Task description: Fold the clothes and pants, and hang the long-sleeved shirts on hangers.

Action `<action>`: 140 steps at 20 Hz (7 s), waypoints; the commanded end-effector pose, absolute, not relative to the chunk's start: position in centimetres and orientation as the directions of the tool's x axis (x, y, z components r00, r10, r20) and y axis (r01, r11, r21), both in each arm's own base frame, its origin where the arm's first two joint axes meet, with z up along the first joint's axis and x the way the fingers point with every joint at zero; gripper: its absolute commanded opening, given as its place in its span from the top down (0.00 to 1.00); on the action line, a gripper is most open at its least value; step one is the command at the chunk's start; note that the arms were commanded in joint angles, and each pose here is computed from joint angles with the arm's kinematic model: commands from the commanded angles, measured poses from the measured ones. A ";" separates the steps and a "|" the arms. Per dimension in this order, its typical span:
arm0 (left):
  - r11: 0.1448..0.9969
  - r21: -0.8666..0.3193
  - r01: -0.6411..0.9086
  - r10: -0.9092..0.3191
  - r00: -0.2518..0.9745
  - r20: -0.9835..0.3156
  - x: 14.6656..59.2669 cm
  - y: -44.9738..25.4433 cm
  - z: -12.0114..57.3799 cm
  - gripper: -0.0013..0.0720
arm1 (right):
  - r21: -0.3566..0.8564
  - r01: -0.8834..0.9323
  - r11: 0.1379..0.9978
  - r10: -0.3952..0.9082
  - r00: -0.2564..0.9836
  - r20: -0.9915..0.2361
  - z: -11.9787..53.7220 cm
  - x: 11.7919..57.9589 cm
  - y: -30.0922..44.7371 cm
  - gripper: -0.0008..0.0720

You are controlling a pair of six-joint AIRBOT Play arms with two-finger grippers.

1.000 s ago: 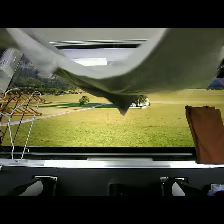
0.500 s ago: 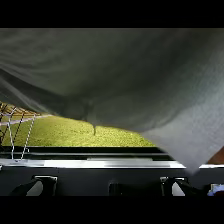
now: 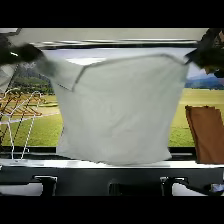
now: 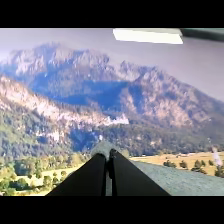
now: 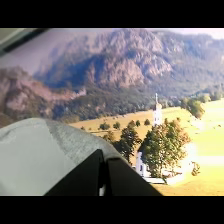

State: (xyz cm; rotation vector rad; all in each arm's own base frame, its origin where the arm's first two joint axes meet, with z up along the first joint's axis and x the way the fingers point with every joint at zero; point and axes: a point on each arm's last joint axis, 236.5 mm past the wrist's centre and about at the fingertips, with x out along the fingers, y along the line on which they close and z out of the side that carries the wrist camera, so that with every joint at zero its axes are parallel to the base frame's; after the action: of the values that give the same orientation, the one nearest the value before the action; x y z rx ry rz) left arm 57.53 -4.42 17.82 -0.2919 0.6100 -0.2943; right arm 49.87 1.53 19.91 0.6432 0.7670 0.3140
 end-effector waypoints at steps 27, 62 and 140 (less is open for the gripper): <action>0.746 -0.652 -0.132 -0.576 0.363 -0.733 44.1 1.4 4.0 0.06 | 0.670 0.355 0.652 0.652 0.189 -0.734 -1.5 30.3 -4.8 0.32; 0.687 -0.633 -0.357 -0.631 0.139 -0.764 25.4 -1.7 -9.4 0.06 | 0.699 0.408 0.588 0.676 0.228 -0.701 -9.0 25.5 0.3 0.94; 0.915 -0.393 0.089 -0.401 0.300 -0.866 55.7 -1.1 -4.9 0.96 | 0.381 0.157 0.911 0.355 0.173 -0.919 -5.6 52.2 1.3 0.94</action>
State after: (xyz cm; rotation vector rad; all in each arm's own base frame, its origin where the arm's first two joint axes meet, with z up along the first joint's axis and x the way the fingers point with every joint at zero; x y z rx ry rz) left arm 56.66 -0.92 -4.46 -0.3009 1.1826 -0.3172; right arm 53.45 0.89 -4.17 0.4232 1.3302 0.1385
